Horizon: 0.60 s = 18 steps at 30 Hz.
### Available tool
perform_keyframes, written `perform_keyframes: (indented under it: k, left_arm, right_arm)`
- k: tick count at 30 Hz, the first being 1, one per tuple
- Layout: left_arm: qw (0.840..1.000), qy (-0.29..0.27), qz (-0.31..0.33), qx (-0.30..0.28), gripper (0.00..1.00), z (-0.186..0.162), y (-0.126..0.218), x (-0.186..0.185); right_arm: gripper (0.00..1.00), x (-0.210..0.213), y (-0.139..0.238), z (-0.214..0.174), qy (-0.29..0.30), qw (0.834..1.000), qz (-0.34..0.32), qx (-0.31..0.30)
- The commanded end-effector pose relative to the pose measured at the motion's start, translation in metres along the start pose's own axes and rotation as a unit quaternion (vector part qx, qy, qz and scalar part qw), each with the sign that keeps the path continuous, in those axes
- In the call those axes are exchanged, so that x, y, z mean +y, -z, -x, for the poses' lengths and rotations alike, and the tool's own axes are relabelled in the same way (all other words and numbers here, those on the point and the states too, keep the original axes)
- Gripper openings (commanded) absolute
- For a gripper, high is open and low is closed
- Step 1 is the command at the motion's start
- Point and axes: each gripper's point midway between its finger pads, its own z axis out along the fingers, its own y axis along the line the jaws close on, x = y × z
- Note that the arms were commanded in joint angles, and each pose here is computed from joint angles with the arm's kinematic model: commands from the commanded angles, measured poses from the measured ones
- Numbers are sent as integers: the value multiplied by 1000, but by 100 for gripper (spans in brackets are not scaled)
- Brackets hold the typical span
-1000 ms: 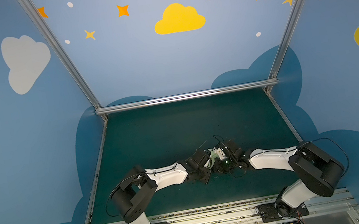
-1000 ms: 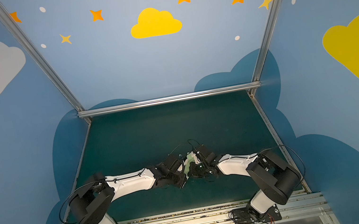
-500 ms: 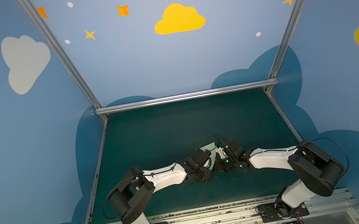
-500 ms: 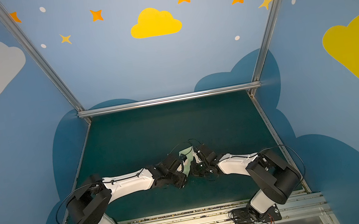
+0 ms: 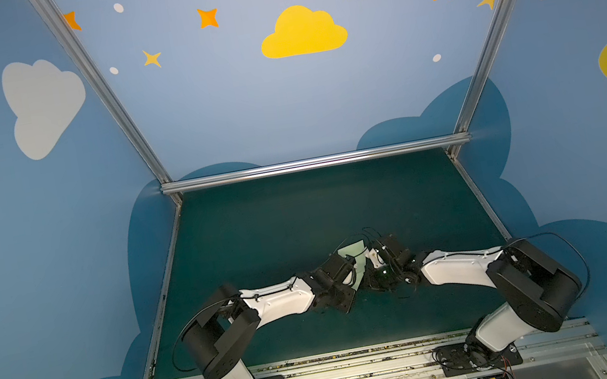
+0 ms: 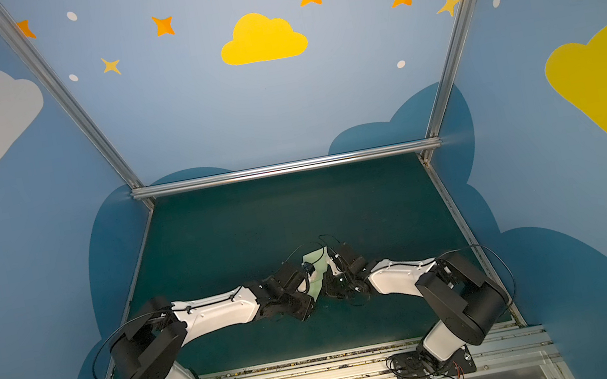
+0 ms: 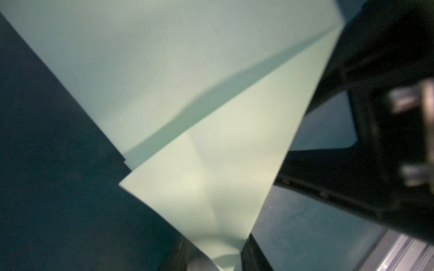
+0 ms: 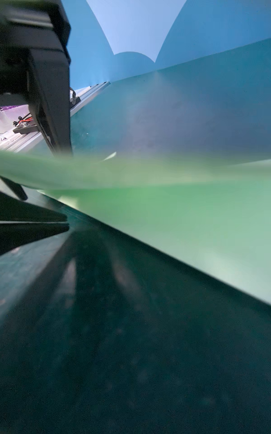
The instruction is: Fold a paper plane with a square sheet of paper (fold left side to right side)
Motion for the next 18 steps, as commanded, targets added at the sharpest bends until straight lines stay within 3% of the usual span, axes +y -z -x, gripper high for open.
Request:
perform_keyframes:
  k: [1, 4, 8, 13, 18]
  left_arm:
    - [1000, -3, -2, 8, 35, -3, -4, 1]
    - [1000, -4, -5, 7, 37, -3, -4, 0]
    - [1000, 2, -21, -9, 52, 5, 5, -7]
    - [996, 38, -68, -44, 60, 19, 27, -16]
    - [983, 117, -105, -98, 58, 39, 54, 0]
  right_arm:
    - [17, -1, 13, 8, -1, 1000, -4, -14]
    - [31, -13, 25, 10, -19, 999, -15, -24]
    - [40, -27, 42, 14, -46, 998, -18, -41]
    - [43, -32, 51, 14, -61, 997, -3, -46]
    - [44, -34, 54, 10, -67, 997, 3, -48]
